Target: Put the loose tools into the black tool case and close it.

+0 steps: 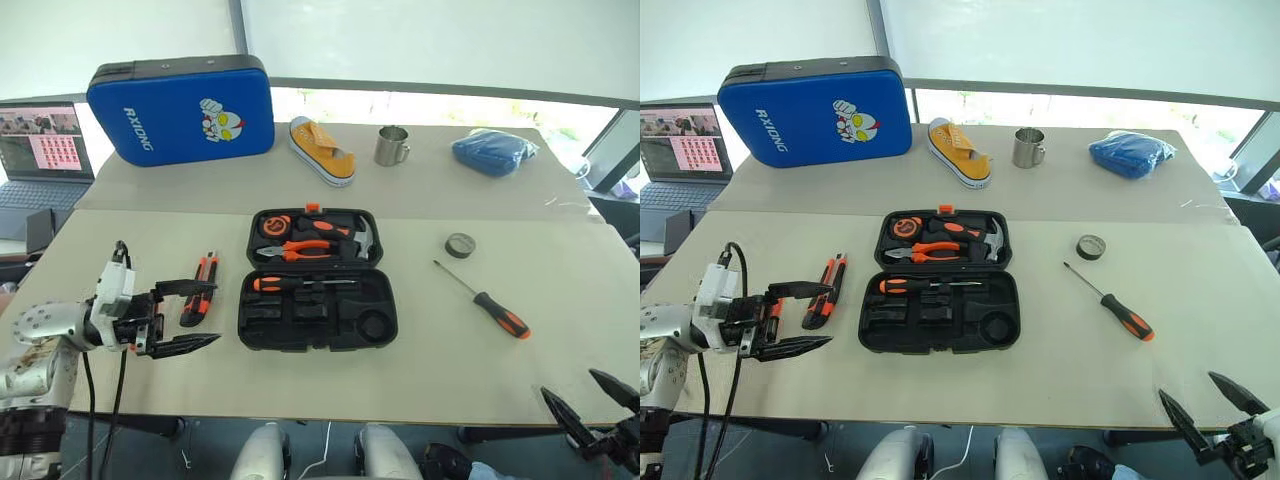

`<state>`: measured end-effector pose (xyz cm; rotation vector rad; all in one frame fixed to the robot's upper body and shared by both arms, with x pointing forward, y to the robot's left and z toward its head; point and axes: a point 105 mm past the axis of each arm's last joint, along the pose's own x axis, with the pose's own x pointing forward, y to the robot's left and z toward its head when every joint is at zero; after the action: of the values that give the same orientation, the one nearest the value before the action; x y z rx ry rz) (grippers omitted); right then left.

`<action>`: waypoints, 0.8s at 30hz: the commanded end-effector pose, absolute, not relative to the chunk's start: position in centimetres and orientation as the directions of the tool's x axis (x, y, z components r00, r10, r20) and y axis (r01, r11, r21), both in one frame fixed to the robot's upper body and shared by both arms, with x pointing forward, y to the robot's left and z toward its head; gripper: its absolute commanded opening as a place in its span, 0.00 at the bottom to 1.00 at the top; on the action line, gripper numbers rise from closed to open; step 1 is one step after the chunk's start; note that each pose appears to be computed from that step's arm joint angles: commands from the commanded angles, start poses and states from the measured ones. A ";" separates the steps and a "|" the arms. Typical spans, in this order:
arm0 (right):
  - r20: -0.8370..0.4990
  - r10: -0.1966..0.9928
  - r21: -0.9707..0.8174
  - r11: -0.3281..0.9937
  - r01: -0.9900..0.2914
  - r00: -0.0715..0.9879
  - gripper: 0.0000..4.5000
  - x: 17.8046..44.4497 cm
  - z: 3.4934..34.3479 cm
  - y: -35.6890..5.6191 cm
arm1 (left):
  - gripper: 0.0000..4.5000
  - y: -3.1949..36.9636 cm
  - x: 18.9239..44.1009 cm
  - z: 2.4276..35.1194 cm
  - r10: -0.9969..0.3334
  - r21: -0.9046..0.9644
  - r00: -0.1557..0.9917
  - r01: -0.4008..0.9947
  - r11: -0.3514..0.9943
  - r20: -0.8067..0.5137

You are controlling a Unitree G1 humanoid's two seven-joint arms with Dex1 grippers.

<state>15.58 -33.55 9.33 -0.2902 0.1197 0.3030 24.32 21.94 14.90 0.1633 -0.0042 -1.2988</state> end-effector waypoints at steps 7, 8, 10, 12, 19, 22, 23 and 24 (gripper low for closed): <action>-0.478 0.360 -0.261 0.813 -0.521 0.801 1.00 24.4 13.3 -31.5 | 1.00 18.1 22.6 16.6 -0.985 0.194 0.172 0.966 0.169 0.001; -0.536 0.354 -0.239 0.807 -0.540 0.766 1.00 24.9 12.7 -31.5 | 1.00 17.6 22.4 16.5 -0.988 0.205 0.154 0.967 0.151 0.001; -0.621 0.341 -0.197 0.803 -0.562 0.706 1.00 25.5 11.6 -31.5 | 1.00 16.8 22.0 16.2 -0.992 0.200 0.124 0.972 0.121 -0.003; -0.663 0.331 -0.188 0.794 -0.578 0.672 1.00 26.1 10.8 -31.6 | 1.00 16.5 21.9 16.0 -0.993 0.202 0.122 0.972 0.118 -0.006; -0.691 0.312 -0.206 0.780 -0.591 0.652 0.76 28.3 9.6 -31.7 | 1.00 16.6 21.6 15.0 -0.991 0.185 0.131 0.975 0.124 -0.031; -0.671 0.329 -0.215 0.772 -0.598 0.665 0.54 28.8 10.2 -31.6 | 1.00 16.7 21.7 15.3 -0.990 0.184 0.142 0.973 0.136 -0.019; -0.666 0.335 -0.221 0.765 -0.605 0.666 0.47 28.8 10.3 -31.6 | 1.00 16.7 21.8 15.3 -0.989 0.183 0.145 0.973 0.140 -0.015; -0.653 0.348 -0.235 0.752 -0.617 0.673 0.40 28.9 10.6 -31.5 | 1.00 16.7 21.8 15.4 -0.989 0.182 0.147 0.973 0.142 -0.015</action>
<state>28.41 -31.58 9.25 -0.4232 0.6875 0.5472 21.89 16.77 14.57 0.1389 -0.0874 -1.4207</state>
